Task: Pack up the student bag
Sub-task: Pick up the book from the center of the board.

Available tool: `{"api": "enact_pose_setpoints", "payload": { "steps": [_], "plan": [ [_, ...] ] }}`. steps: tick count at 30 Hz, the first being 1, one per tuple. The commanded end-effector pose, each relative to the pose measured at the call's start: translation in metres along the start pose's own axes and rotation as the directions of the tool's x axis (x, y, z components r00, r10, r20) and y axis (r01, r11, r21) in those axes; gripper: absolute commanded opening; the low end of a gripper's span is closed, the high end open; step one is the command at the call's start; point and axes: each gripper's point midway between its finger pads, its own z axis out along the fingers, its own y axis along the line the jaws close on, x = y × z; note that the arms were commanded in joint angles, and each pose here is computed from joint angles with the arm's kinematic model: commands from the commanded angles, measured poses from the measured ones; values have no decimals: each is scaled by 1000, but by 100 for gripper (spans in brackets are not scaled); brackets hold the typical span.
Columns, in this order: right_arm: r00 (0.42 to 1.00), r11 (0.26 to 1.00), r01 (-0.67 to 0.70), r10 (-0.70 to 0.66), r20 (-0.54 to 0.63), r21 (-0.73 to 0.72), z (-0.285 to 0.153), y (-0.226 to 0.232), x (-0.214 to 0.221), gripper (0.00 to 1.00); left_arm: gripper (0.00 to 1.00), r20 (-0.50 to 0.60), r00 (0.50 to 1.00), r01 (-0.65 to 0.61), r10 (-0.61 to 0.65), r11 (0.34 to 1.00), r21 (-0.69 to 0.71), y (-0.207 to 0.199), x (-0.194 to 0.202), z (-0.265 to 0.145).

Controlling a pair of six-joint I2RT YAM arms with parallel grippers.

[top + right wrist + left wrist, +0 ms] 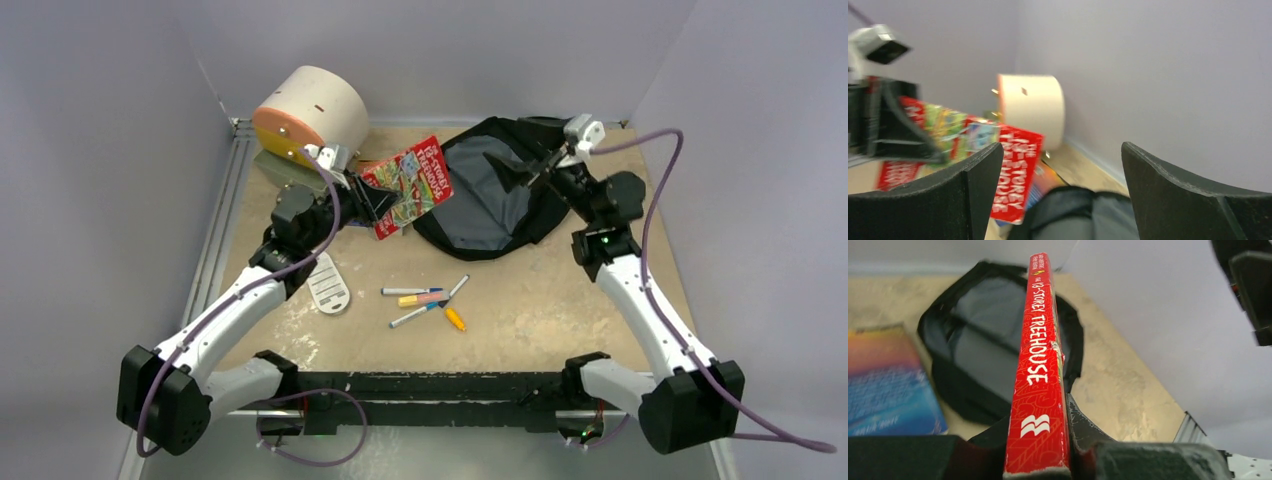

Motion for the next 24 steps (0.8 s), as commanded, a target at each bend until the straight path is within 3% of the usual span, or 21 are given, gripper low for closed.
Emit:
{"api": "enact_pose_setpoints", "payload": {
  "steps": [1,8,14,24],
  "plan": [
    [968,960,46,25,-249,277,-4,-61,66,88,0,-5,1000,-12,11,991,-132,16,-14,-1],
    [838,915,128,107,-535,383,27,-76,160,83,0,-34,999,21,-30,974,-225,25,-14,-9],
    [714,900,189,148,-684,393,31,-86,226,86,0,-45,998,31,-45,962,-273,30,-9,-21],
    [525,879,370,69,-848,301,15,-80,301,91,0,-62,995,60,-80,960,-274,30,-1,-22]
  ]
}}
